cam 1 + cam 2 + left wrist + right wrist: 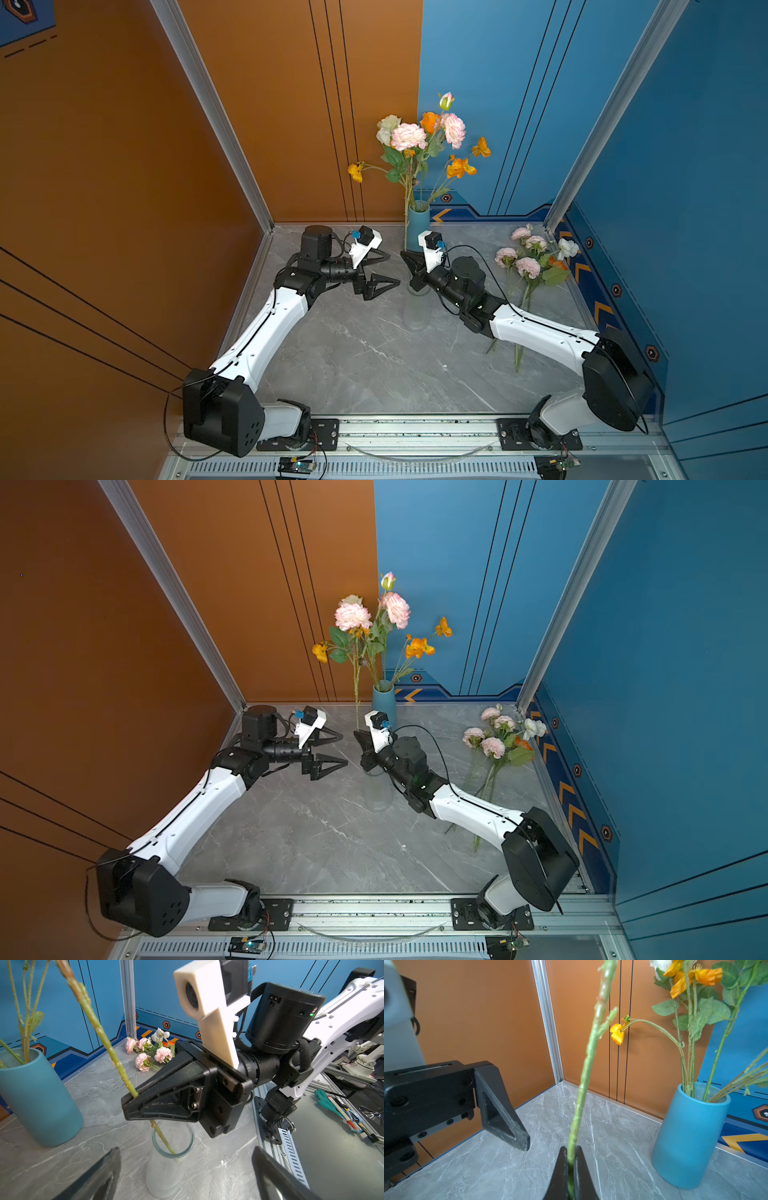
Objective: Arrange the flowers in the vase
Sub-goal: 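Open the right gripper and draw it back toward the flower pile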
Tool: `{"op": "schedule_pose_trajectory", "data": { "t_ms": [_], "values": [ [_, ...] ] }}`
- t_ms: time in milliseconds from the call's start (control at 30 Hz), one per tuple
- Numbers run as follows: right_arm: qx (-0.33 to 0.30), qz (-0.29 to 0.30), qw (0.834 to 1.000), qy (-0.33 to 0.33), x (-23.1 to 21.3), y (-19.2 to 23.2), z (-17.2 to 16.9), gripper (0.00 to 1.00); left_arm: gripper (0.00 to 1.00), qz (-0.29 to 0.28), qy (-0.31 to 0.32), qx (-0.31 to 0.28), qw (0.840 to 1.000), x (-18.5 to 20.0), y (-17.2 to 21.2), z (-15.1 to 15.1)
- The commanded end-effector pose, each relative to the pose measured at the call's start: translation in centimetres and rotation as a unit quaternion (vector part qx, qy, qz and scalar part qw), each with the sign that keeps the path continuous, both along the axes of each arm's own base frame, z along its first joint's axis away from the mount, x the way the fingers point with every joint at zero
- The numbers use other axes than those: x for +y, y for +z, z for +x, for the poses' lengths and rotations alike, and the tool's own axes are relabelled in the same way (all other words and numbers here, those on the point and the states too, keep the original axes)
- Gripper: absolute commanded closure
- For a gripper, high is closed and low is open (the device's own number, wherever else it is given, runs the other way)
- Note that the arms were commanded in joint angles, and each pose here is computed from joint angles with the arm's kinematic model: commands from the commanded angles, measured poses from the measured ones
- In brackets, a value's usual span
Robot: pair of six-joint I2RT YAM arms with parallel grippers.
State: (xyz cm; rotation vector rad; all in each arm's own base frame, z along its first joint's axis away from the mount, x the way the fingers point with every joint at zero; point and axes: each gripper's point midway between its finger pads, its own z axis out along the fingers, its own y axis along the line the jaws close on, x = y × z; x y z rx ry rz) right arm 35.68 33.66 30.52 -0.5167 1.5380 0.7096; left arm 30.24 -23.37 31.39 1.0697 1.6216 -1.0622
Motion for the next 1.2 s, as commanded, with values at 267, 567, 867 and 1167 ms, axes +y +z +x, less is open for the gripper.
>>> {"op": "schedule_pose_trajectory", "data": {
  "t_ms": [267,567,867,1167],
  "values": [
    [0.025,-0.011,1.0,0.007,0.7,-1.0,-0.9,0.74,0.02,-0.008,-0.013,0.003,1.0,-0.2,0.8,-0.3],
    [0.03,-0.025,0.999,0.009,0.2,-0.8,-1.6,0.56,0.02,-0.008,-0.013,0.005,1.0,-0.2,0.7,-0.2],
    [0.022,-0.031,0.999,-0.015,-1.7,0.7,-2.4,0.29,0.02,-0.014,-0.02,0.005,1.0,-0.5,1.4,-0.7],
    [0.02,0.009,0.993,-0.118,-9.6,2.7,-1.3,0.0,0.02,-0.005,-0.012,-0.013,1.0,-0.3,1.7,-1.5]
  ]
}}
